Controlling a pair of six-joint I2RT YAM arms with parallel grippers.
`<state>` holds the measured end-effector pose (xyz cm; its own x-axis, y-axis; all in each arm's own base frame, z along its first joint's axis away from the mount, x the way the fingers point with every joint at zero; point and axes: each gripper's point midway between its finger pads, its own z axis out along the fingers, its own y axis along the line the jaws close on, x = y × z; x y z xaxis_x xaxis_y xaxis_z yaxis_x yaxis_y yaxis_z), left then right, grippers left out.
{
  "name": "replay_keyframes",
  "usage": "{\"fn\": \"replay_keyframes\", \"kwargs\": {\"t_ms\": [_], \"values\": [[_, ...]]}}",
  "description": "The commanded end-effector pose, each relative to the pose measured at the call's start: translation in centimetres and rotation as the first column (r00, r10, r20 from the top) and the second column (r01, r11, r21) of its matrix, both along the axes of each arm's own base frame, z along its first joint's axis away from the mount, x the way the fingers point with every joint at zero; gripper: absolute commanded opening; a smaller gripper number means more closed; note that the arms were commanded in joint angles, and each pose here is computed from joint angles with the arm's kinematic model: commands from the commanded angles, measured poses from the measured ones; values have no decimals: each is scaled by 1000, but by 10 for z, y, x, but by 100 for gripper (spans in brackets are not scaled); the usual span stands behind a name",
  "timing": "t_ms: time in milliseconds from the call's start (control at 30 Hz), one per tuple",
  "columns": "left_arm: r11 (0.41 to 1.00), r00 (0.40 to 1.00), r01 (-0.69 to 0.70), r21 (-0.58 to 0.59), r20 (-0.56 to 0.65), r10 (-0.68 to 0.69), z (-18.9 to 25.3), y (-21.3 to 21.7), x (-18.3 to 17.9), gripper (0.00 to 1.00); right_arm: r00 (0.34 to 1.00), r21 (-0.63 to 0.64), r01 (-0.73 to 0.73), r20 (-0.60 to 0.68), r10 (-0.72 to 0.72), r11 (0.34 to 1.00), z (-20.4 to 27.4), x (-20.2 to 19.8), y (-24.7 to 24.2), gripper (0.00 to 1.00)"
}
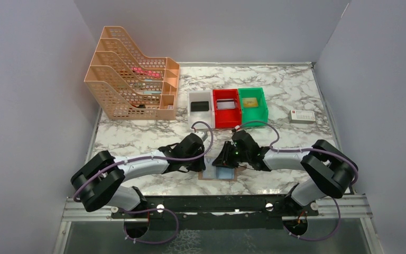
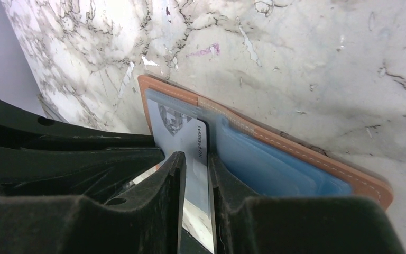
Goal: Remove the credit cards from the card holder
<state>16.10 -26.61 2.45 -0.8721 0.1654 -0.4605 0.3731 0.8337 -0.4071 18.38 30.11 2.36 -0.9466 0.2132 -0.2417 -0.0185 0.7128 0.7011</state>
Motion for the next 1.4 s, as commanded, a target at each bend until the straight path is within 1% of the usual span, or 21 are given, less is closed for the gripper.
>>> {"fn": "replay_keyframes", "kwargs": {"t_ms": [0,167,233,367,433,500,667,767,833,900,1033,1233,1367], "values": [[996,996,-11,92,-82,19,-36,22,-22,7,1000,-60,2,-12,-2,998,-8,-8,-12,29],[994,996,-30,105,-81,39,-39,24,-21,2,999,-160,30,29,-25,987,-7,-2,-30,30],[994,996,-33,104,-82,42,-39,24,-21,1,999,-172,8,35,-2,985,-8,-4,-31,30],[994,995,-35,105,-92,45,-41,23,-21,0,998,-225,-52,8,55,973,-25,-11,-31,30],[994,994,-34,103,-98,44,-41,21,-22,0,998,-275,-60,8,65,959,-31,-15,-31,30],[995,994,-34,94,-102,44,-41,20,-23,0,998,-291,-61,11,67,955,-34,-16,-27,29],[997,993,-39,73,-109,47,-41,17,-25,0,997,-145,-69,31,75,987,-19,-16,-3,16],[996,993,-47,77,-107,55,-42,18,-25,0,996,-74,-61,58,65,995,-5,-13,6,6],[995,993,-51,80,-105,59,-42,19,-25,0,994,-31,-68,84,71,997,6,-13,10,1],[994,993,-58,91,-102,67,-43,21,-24,0,992,4,-84,99,83,996,17,-13,15,1],[989,992,-80,121,-91,91,-44,26,-21,0,990,31,-89,110,85,996,28,-15,13,1],[982,989,-111,151,-81,124,-46,34,-19,0,993,24,-78,93,76,997,31,-17,-1,1],[980,989,-122,160,-68,135,-45,35,-17,0,994,-3,-64,87,64,998,30,-18,-11,1]]}}
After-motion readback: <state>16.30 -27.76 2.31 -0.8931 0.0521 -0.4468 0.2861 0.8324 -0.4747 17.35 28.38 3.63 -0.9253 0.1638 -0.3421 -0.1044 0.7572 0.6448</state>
